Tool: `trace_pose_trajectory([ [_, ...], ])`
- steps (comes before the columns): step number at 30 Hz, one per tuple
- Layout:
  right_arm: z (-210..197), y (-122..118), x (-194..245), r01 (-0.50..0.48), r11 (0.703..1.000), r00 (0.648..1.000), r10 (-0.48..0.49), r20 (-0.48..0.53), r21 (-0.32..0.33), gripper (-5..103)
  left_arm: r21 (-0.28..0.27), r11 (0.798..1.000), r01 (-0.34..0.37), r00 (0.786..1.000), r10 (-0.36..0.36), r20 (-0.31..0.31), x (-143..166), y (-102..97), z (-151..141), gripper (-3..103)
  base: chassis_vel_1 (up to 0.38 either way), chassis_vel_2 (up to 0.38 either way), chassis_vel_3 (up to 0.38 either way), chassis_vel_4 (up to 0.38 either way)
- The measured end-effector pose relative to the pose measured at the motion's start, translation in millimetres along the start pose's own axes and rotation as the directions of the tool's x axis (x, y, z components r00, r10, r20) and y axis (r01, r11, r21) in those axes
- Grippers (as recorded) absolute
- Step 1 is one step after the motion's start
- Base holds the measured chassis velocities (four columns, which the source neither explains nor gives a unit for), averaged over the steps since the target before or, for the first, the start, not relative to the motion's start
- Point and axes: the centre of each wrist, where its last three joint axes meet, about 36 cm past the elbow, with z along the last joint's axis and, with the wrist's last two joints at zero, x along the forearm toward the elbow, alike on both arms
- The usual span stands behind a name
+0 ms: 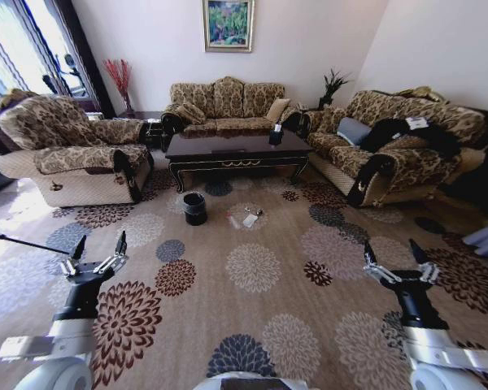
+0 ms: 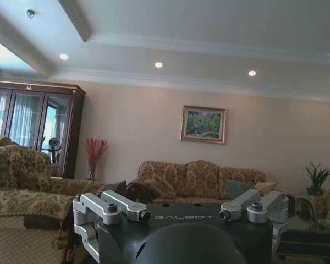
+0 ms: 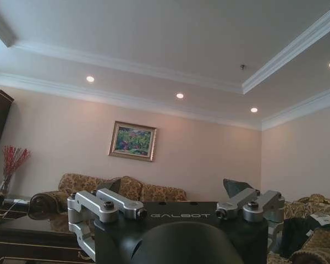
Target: Move to the front of the table and pick up the trash from the floor, then place it into the trash bin.
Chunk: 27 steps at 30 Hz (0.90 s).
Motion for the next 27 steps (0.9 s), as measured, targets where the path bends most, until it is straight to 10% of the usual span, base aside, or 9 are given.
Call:
trace_pose_trajectory([
  [7, 1, 1, -1, -0.07, 0.997, 0.997, 0.07, -0.016, -0.012, 100, -0.07, 0.997, 0.039, 0.987, -0.05, -0.154, 2, 6.6, 10, 100, 0.0, 0.0, 0.0, 0.0],
  [17, 6, 2, -3, -0.067, 0.997, 0.998, 0.067, 0.011, -0.028, 100, -0.023, 0.998, -0.055, 0.998, 0.055, 0.029, 0, -0.7, -5, 100, 0.0, 0.0, 0.0, 0.0],
  [27, 2, 3, -2, -0.039, 0.999, 0.999, 0.038, -0.037, -0.036, 100, -0.051, 0.996, -0.069, 0.997, 0.07, 0.016, 3, 2.9, 0, 100, 0.0, 0.0, 0.0, 0.0],
])
